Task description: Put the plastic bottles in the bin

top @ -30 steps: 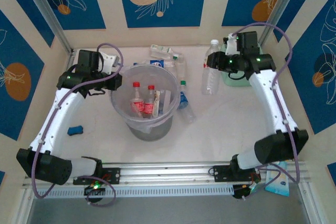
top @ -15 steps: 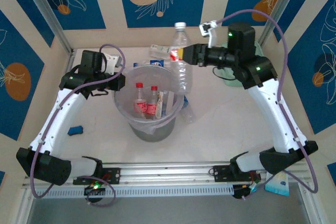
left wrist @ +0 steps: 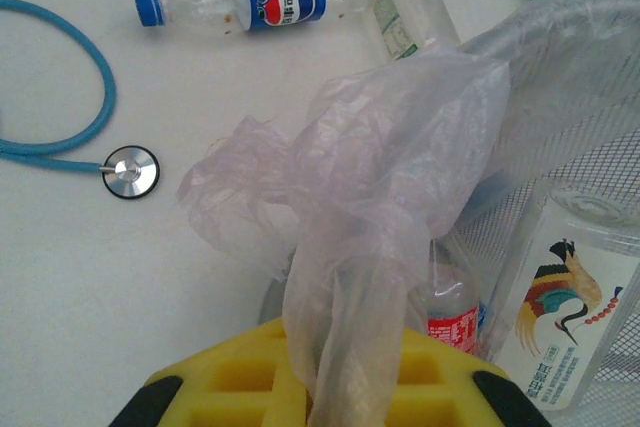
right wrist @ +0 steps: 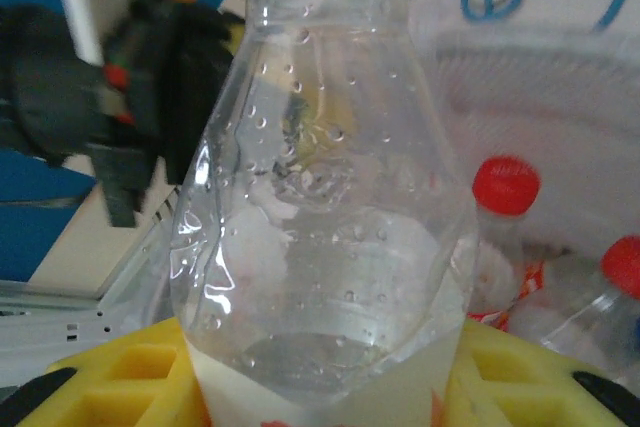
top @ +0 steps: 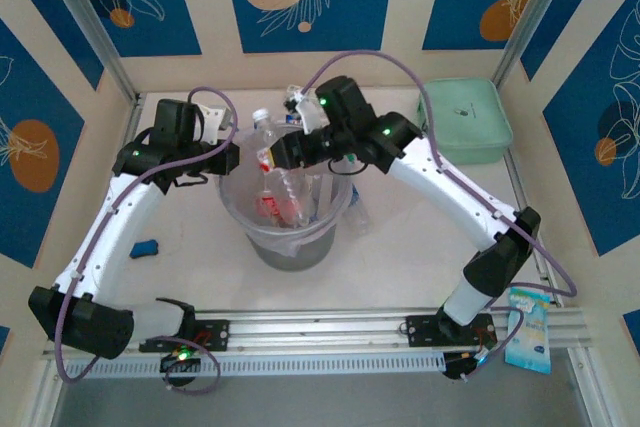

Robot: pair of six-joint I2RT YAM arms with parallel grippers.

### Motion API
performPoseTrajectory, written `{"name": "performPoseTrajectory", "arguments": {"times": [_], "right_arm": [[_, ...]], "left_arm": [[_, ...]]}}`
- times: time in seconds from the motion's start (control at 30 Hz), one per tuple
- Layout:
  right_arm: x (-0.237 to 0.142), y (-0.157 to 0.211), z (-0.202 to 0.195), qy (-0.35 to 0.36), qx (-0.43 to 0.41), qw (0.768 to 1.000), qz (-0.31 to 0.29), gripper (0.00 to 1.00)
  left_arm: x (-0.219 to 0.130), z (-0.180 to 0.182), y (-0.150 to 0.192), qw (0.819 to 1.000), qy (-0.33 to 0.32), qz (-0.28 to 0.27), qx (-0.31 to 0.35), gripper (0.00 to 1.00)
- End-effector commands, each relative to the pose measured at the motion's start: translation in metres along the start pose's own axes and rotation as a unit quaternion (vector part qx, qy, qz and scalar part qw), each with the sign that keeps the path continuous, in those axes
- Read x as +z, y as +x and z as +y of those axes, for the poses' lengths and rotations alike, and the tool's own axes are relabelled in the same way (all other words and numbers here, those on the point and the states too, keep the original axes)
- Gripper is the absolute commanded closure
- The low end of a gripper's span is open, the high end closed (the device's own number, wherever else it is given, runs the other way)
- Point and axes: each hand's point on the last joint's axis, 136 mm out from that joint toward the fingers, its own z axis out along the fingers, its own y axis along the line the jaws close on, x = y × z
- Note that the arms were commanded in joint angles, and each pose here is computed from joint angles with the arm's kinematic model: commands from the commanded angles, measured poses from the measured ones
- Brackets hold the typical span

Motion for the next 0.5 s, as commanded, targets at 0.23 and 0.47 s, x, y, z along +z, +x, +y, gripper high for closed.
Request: {"name": "performPoseTrajectory", "arguments": {"times": [0.23,0.47], "right_arm": [[0.021,0.031,-0.005,-0.004,0.04,0.999,0.017,0.5],[-0.009,0.016,-0.006,0.024,0.009,1.0,-0.017,0.04]], "left_arm": [[0.008,-0.009,0.001,1.0,0.015,0.003,-0.011,1.0],[0.008,-0.009,0.0,1.0,0.015,0.004,-0.008,1.0]]}}
